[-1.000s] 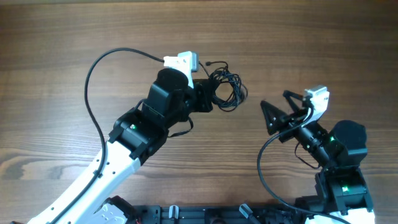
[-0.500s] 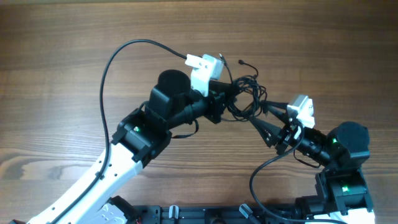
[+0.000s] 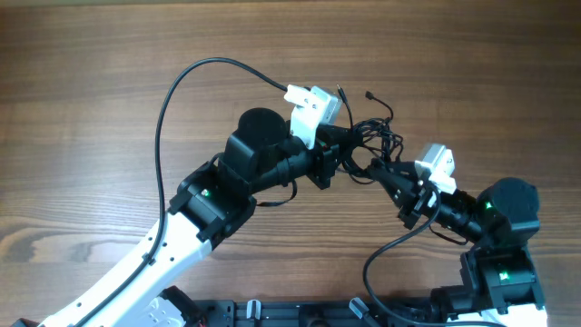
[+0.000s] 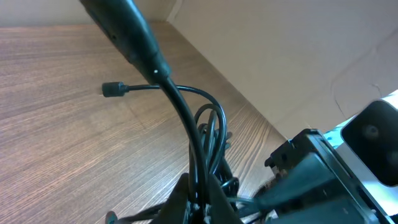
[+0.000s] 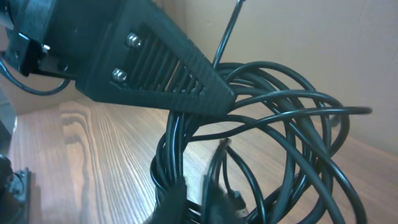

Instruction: Untangle cables

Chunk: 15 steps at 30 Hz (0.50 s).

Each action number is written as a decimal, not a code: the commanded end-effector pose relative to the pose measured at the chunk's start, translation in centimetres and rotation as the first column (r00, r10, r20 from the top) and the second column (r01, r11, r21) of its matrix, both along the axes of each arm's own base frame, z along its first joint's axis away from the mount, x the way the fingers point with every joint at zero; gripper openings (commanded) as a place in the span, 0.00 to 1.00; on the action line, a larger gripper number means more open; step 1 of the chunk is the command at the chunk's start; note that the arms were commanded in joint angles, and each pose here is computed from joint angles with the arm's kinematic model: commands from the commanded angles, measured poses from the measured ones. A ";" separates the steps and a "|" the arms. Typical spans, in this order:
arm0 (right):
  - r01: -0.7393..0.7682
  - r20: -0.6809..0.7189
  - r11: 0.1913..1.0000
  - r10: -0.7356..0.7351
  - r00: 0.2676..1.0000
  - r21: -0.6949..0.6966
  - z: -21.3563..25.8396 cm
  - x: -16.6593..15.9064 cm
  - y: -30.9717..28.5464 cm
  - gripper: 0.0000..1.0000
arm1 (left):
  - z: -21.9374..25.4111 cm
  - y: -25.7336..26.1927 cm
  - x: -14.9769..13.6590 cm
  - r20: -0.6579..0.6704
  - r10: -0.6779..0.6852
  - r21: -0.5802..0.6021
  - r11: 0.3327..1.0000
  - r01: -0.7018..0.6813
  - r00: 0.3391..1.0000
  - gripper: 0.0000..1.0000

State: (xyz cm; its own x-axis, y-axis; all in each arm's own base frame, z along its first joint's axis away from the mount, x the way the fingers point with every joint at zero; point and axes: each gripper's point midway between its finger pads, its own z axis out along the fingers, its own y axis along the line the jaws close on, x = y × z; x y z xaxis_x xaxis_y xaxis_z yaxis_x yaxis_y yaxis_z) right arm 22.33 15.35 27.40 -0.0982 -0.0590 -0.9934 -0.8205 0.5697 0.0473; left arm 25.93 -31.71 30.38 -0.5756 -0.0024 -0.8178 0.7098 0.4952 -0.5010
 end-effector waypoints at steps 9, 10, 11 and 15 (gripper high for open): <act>0.163 -0.112 0.984 -0.154 0.982 0.073 0.3 1.8 -1.6 0.05 | 0.1 2.3 2.7 -0.032 0.232 0.008 0.973 -0.231 0.972 0.04; 0.232 -0.140 0.969 -0.219 0.966 0.084 0.1 2.6 -2.4 0.04 | 0.1 2.3 2.7 -0.034 0.232 0.011 0.973 -0.231 0.972 0.04; 0.303 -0.167 0.948 -0.285 0.944 0.095 0.1 3.4 -3.3 0.04 | 0.1 2.3 2.7 -0.034 0.232 0.011 0.973 -0.231 0.972 0.04; 0.538 -0.301 0.829 -0.479 0.825 0.154 -0.4 5.4 -6.6 0.04 | 0.0 2.5 3.0 -0.031 0.250 0.014 0.968 -0.250 0.968 0.04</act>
State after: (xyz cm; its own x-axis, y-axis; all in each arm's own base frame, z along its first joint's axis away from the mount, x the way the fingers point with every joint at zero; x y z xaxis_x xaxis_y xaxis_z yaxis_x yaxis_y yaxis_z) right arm 26.13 11.69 26.85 -0.2773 0.1451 -0.9498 -0.5554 0.7824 0.2817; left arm 28.41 -29.87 29.34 -0.6095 -0.1036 -0.7860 0.5651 0.6386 -0.5224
